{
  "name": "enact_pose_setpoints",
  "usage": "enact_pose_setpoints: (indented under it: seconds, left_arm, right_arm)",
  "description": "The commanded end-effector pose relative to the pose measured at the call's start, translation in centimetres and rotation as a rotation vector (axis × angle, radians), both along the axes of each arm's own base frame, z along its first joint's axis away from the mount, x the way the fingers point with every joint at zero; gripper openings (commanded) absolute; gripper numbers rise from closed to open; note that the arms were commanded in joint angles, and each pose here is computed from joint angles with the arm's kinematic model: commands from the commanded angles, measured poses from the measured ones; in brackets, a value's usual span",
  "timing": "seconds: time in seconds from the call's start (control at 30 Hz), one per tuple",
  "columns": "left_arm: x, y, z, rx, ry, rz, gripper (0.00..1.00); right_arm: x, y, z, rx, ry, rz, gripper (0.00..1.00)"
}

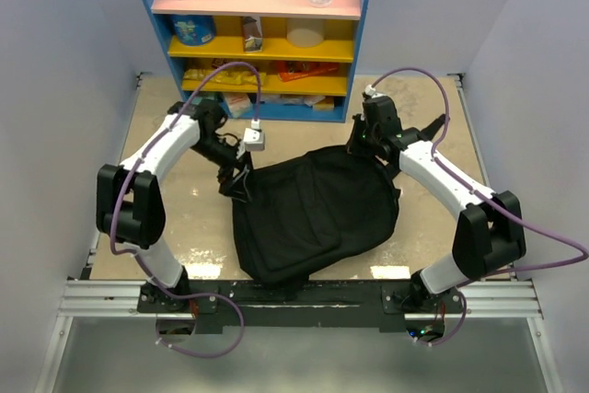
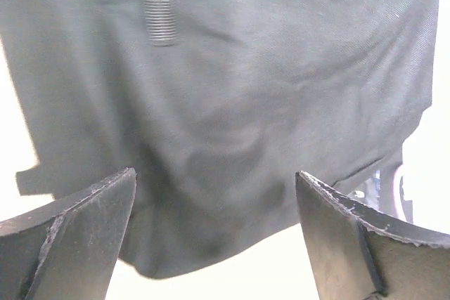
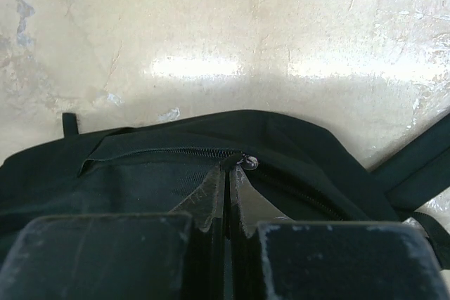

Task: Pack the student bag
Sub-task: Zip the student bag at the center of the board.

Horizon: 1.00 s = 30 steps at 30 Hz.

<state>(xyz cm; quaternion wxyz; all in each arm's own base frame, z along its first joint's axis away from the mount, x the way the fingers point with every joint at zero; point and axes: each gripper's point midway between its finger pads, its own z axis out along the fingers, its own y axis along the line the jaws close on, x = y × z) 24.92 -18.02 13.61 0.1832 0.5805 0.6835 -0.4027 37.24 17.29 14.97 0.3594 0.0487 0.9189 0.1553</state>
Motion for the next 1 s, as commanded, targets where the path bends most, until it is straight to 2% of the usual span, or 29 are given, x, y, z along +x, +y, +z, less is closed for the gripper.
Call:
enact_pose_setpoints:
  seconds: [0.0,0.1,0.17,0.2,0.23,0.27,0.3,0.4,0.43,0.5,0.6,0.8,0.97]
  left_arm:
    - [5.5,1.7,7.7,-0.058,-0.181,0.15,1.0]
    - [9.4,2.1,12.7,-0.069,-0.322,0.255,1.0]
    - [9.7,0.0,14.3,-0.104,-0.337,0.281,1.0]
    - [10.6,-1.5,14.9,-0.139,-0.39,0.271,1.0]
    - [10.0,-3.9,14.9,-0.155,-0.401,0.237,1.0]
    - [9.6,-5.2,13.5,-0.153,-0.355,0.244,1.0]
    - [10.9,-7.0,14.0,-0.198,-0.421,0.245,1.0]
    - [11.3,-12.1,11.6,-0.236,-0.39,0.185,1.0]
    - [12.0,-13.1,9.6,-0.22,-0.355,0.188,1.0]
    - [12.9,-15.2,9.2,-0.236,-0.374,0.175,1.0]
    - [14.5,-17.1,8.1,-0.267,-0.411,0.186,1.0]
    - [16.6,-19.1,5.3,-0.244,-0.397,0.178,1.0]
    - [15.7,-20.9,5.2,-0.288,-0.353,0.133,1.0]
  right_arm:
    - [1.2,0.4,3.9,0.032,-0.119,0.013,0.0]
    - [0.9,0.3,4.1,0.034,-0.123,0.014,0.0]
    - [0.9,0.3,4.2,0.037,-0.125,0.015,0.0]
    - [0.9,0.3,4.2,0.039,-0.124,0.016,0.0]
    - [0.9,0.4,4.1,0.039,-0.122,0.015,0.0]
    - [0.8,0.4,4.1,0.044,-0.12,0.014,0.0]
    - [0.9,0.6,4.3,0.053,-0.123,0.018,0.0]
    - [1.0,0.9,4.7,0.075,-0.128,0.022,0.0]
    - [1.0,0.9,4.9,0.08,-0.136,0.019,0.0]
    - [0.8,1.6,5.4,0.107,-0.139,0.047,0.0]
    - [0.8,2.5,6.4,0.156,-0.158,0.075,0.0]
    - [0.7,2.9,7.2,0.176,-0.167,0.091,0.0]
    - [0.5,2.6,7.0,0.157,-0.164,0.09,0.0]
